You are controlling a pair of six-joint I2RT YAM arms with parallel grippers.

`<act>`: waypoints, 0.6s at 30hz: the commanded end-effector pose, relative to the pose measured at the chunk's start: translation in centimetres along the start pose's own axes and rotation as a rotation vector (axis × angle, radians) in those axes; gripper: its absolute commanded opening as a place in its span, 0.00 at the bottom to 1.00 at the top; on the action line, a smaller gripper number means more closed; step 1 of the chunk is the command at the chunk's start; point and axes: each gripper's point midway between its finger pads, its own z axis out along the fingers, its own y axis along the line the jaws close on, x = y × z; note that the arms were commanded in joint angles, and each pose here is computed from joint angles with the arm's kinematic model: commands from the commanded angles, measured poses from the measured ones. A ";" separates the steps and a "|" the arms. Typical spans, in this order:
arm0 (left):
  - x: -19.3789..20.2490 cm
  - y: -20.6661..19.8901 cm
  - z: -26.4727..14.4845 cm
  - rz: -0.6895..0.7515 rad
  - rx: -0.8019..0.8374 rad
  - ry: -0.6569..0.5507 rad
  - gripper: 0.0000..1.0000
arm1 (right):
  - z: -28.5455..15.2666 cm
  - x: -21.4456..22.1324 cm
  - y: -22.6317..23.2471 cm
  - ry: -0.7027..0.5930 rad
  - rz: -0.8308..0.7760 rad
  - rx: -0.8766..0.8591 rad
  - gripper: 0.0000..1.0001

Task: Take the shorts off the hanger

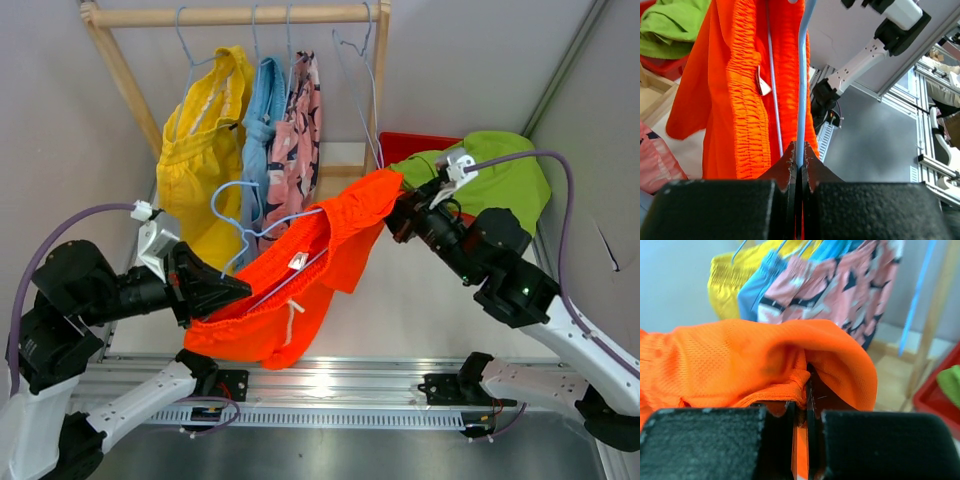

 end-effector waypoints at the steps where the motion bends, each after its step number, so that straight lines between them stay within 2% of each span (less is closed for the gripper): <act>1: 0.2 -1.1 -0.3 0.019 0.059 -0.007 0.00 | -2.2 -7.1 -2.6 -0.185 -0.050 0.147 0.00; 9: 0.7 -2.1 -0.9 0.045 0.105 0.017 0.00 | -7.0 -12.2 -11.4 -0.301 -0.043 0.581 0.00; 12: 0.2 -2.8 -1.2 0.057 0.126 0.008 0.00 | -8.7 -12.4 -13.6 -0.325 -0.005 0.686 0.00; 18: -0.5 -3.4 -1.5 0.071 0.143 -0.003 0.00 | -9.6 -10.0 -17.4 -0.249 0.027 0.866 0.00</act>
